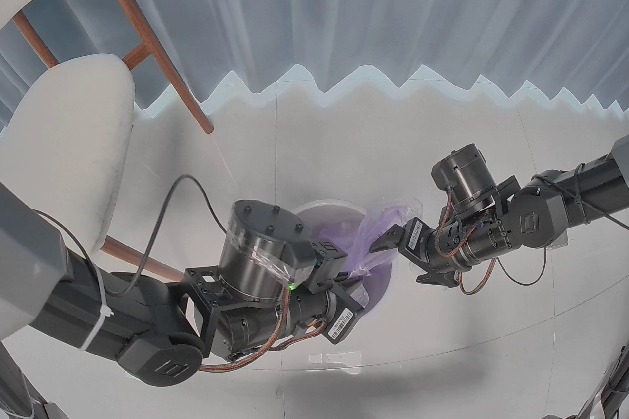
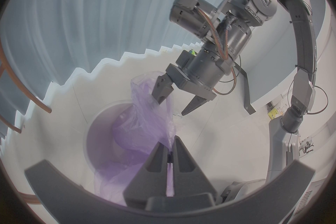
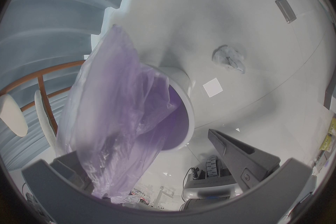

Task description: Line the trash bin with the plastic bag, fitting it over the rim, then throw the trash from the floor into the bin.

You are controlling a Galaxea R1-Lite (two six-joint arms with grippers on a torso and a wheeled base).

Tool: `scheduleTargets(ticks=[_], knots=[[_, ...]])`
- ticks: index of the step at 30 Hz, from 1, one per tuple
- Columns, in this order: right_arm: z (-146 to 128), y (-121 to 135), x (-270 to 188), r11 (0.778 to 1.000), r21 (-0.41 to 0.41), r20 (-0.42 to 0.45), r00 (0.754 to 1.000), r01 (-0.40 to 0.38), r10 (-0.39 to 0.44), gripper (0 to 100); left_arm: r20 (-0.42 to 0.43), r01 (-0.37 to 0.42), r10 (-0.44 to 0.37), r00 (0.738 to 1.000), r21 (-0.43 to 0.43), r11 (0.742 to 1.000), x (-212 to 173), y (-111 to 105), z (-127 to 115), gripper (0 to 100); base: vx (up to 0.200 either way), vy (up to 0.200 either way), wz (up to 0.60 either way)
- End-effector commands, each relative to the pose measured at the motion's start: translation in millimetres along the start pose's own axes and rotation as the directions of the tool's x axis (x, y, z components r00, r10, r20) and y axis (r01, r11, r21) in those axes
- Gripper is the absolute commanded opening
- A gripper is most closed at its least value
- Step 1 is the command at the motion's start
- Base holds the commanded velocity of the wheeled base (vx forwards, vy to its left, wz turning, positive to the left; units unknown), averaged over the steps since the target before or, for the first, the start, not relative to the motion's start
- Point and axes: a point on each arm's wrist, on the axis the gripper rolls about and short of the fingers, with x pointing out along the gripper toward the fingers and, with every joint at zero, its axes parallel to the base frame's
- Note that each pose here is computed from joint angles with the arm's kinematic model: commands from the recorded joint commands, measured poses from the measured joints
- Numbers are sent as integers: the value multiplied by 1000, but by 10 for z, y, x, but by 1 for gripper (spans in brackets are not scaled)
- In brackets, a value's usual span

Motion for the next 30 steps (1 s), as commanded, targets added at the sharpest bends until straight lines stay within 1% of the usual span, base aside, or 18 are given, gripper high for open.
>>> scheduleTargets(ticks=[1, 4, 5, 9, 13, 19, 20, 23, 27, 29, 30], knots=[[-16, -5, -5, 1000, -2, -3, 1000, 1, -1, 100, 8, -5, 5, 1000, -3, 1000, -6, 15, 21, 0, 0, 0, 0], [-25, 21, 32, 1000, -2, -4, 1000, 0, 0, 100, 7, 2, -2, 1000, -1, 1000, -13, -11, 18, 0, 0, 0, 0], [-23, 22, 36, 1000, 1, -4, 1000, 0, 0, 0, 7, 3, -3, 1000, 0, 1000, -17, -16, 18, 0, 0, 0, 0], [-80, 108, 42, 1000, 21, -7, 1000, -15, 16, 0, 9, 7, -7, 1000, 3, 1000, -77, -28, 13, 0, 0, 0, 0], [-110, 152, 44, 1000, 17, -10, 1000, -25, 26, 0, 2, 8, -8, 1000, 1, 1000, -88, -30, -11, 0, 0, 0, 0], [-142, 182, 39, 1000, 9, -10, 1000, -28, 28, 0, -3, 10, -10, 1000, -34, 999, -94, -31, -25, 0, 0, 0, 0], [-142, 182, 39, 1000, 9, -10, 1000, -28, 28, 0, -3, 10, -10, 1000, -34, 999, -94, -31, -25, 100, 0, 0, 0], [-129, 150, 20, 1000, 6, -1, 1000, -19, 19, 0, 0, 3, -3, 1000, -96, 995, -100, -56, -17, 100, 0, 0, 0], [-107, 140, -67, 999, 8, 13, 999, -31, 31, 0, 3, -75, 77, 997, -201, 977, -204, -15, 15, 100, 0, 0, 0], [-115, 123, -89, 1000, -1, 11, 999, -31, 31, 0, 5, -83, 86, 996, -233, 969, -246, 3, 14, 100, 0, 0, 0], [-132, 100, -101, 999, -30, 7, 1000, -25, 26, 0, 11, -88, 94, 996, -248, 965, -297, 30, 20, 100, 0, 0, 0]])
